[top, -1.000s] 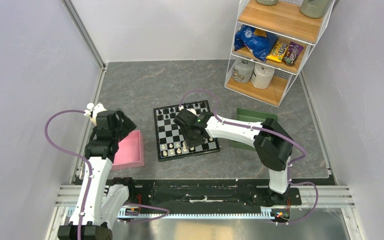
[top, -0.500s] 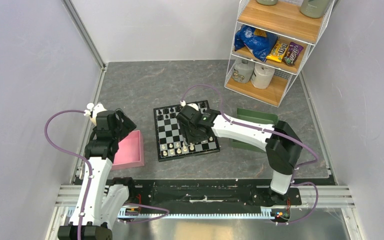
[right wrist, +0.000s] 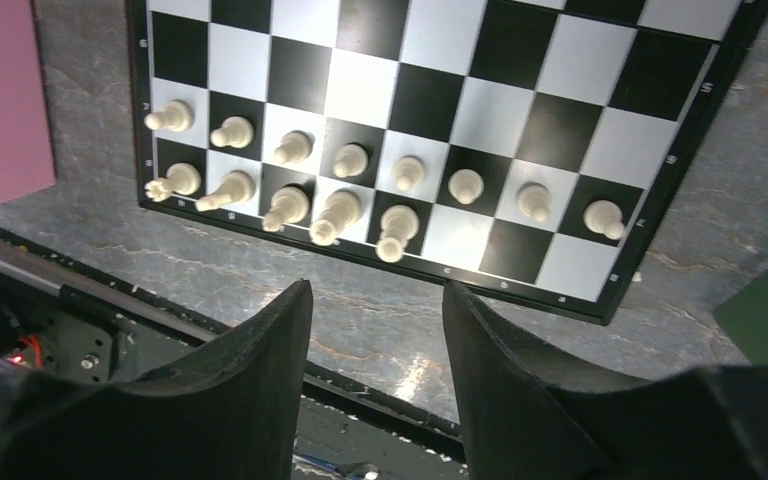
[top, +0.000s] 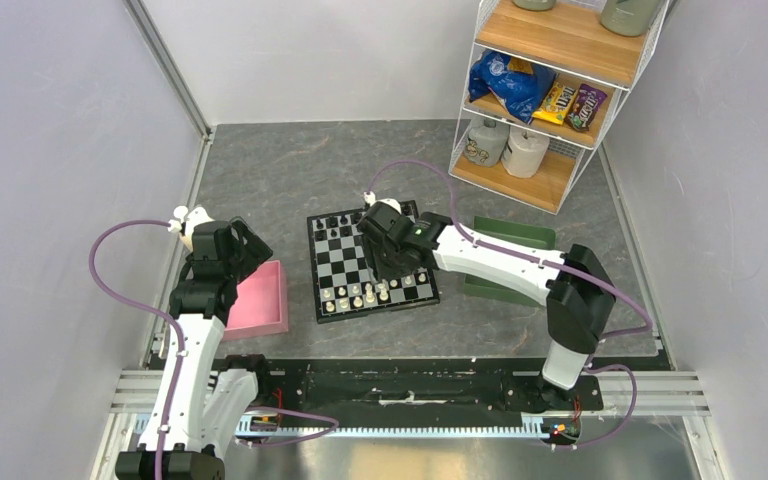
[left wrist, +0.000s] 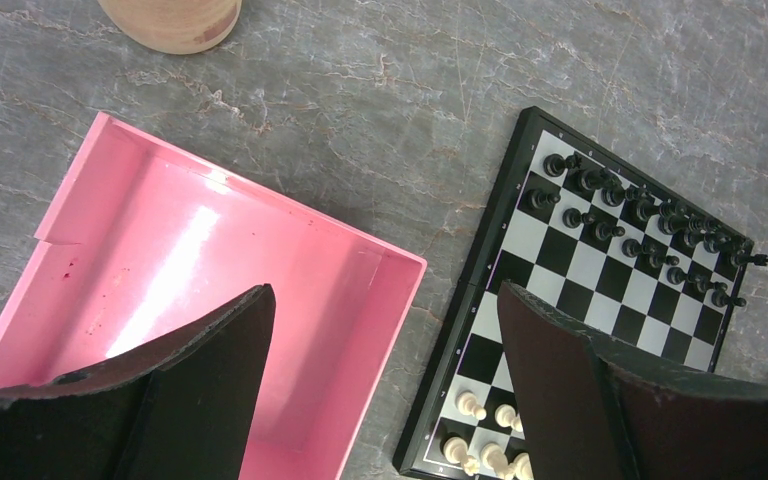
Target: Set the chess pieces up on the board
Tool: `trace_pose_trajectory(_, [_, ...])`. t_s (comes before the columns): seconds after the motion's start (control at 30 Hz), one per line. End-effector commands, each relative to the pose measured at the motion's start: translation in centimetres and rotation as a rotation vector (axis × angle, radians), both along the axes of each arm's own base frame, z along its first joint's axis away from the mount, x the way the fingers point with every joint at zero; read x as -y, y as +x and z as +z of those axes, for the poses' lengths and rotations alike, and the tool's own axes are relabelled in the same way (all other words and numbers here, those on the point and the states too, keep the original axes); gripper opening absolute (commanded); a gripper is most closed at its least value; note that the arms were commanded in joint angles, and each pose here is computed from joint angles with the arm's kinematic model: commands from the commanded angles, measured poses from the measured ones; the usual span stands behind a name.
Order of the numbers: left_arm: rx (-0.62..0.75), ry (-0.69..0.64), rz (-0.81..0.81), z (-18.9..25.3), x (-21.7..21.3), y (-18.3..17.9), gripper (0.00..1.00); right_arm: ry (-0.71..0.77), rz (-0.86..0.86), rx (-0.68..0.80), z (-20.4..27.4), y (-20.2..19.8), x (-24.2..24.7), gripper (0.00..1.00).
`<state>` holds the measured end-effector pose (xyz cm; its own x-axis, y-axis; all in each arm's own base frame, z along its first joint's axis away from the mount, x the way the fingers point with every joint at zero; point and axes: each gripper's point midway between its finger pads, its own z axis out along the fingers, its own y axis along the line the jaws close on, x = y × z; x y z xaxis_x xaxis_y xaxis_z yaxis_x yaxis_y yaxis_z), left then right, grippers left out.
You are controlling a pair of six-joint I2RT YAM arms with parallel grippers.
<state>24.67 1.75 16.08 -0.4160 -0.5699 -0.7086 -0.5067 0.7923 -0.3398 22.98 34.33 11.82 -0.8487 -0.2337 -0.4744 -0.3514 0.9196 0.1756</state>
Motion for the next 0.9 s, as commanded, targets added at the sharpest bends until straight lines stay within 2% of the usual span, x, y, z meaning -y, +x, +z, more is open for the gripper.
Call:
trace_pose_trajectory(0.0, [0.024, 0.013, -0.019, 0.5, 0.0, 0.4, 0.89, 0.044, 0.064, -0.028, 0.5, -0.3, -2.5, 0.55])
trace_pose_trajectory(0.37, [0.024, 0.014, -0.02, 0.5, 0.0, 0.4, 0.89, 0.005, 0.123, -0.054, -1.4, -0.3, -4.8, 0.43])
trace_pose_trajectory(0.57, [0.026, 0.014, -0.018, 0.6, 0.0, 0.4, 0.89, -0.056, 0.111, -0.05, -2.6, -0.2, -4.3, 0.4])
trace_pose_trajectory(0.63, [0.023, 0.014, -0.02, 0.5, 0.0, 0.4, 0.89, -0.07, 0.105, -0.045, -2.9, 0.0, -4.2, 0.44])
trace_pose_trajectory(0.67, [0.025, 0.013, -0.019, 0.5, 0.0, 0.4, 0.89, -0.073, 0.107, -0.046, -3.0, 0.0, -4.2, 0.4])
trace_pose_trajectory(0.87, [0.022, 0.01, -0.02, 0.4, 0.0, 0.5, 0.89, -0.073, 0.123, -0.069, -3.6, -0.3, -4.5, 0.36])
